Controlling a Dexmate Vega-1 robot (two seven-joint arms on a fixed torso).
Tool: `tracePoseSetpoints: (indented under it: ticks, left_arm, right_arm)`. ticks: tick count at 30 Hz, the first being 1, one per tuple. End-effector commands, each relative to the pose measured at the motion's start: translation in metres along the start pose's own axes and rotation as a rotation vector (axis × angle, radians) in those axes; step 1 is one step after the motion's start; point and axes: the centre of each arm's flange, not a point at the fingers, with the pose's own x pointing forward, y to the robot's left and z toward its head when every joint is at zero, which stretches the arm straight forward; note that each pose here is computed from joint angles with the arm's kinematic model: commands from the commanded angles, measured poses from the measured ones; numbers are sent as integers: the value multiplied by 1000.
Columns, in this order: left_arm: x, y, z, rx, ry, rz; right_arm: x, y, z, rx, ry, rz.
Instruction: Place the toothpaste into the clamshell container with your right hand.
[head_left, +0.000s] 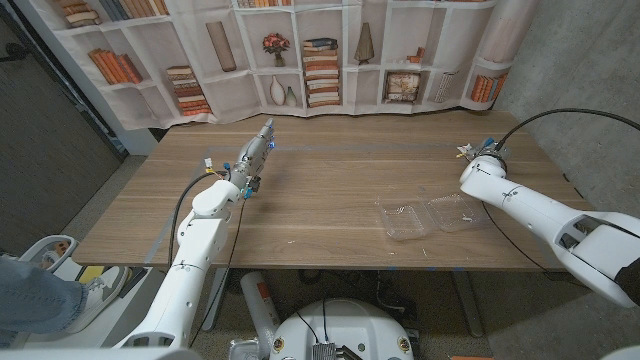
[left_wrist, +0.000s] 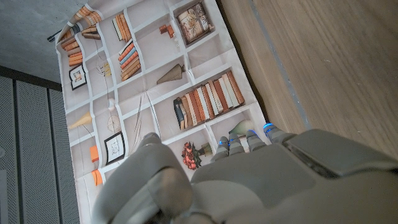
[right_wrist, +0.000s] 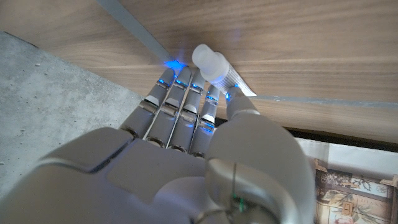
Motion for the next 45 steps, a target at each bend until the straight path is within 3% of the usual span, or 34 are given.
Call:
tracePoseSetpoints:
  ticks: [1,17,21,31,45]
  left_arm:
    - [0,-2,-1,2,10,-3]
    - [3,-7,0,6,10,-14]
    - [4,-8,1,5,10,-13]
    - [6,-11,1,4,6,-17]
    - [12,-10,0,0,4,-22]
  right_arm:
    - [3,10,1,-15,14,42]
    - [7,13,1,-34,33,90]
    - [12,20,-2,-40,39,97]
    - [13,23,-2,-53,49,90]
    - [11,17,1,-47,38,56]
